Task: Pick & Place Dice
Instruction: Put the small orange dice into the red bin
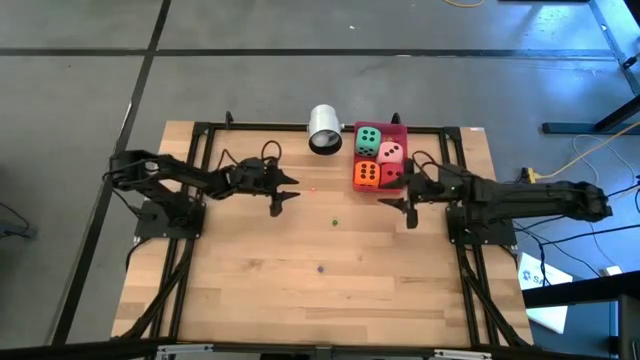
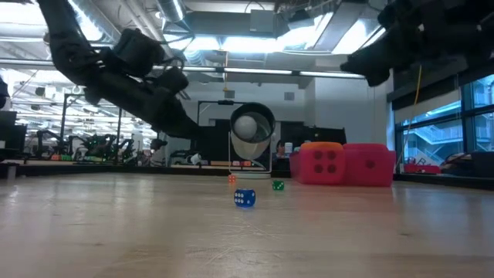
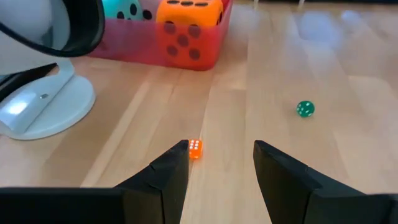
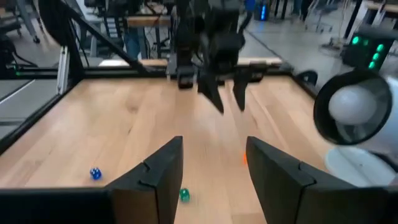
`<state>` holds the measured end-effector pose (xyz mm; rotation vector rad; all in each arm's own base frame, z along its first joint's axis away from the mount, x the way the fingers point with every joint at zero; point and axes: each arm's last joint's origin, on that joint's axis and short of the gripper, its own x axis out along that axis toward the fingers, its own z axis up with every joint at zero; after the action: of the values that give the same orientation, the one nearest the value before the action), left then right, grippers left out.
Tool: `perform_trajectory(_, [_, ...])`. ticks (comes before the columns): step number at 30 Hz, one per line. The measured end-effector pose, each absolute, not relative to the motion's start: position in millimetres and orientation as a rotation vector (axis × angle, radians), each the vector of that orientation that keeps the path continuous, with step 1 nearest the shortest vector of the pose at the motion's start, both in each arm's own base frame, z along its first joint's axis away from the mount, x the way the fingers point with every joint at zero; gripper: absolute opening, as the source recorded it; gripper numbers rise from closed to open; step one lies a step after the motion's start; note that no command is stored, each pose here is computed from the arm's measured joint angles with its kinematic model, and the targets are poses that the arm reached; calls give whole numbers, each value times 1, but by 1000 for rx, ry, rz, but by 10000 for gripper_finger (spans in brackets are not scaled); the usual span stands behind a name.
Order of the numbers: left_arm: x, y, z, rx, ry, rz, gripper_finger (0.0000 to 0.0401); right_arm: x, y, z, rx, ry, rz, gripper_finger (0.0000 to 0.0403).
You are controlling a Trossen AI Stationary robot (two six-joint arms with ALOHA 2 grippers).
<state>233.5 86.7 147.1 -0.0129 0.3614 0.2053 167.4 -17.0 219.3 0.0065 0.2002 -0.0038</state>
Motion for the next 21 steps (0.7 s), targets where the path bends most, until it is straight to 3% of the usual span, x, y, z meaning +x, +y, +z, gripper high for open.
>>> perform_trajectory(21, [278,103,130,29,444,129,173,169,-13,177,127,114,-41,176])
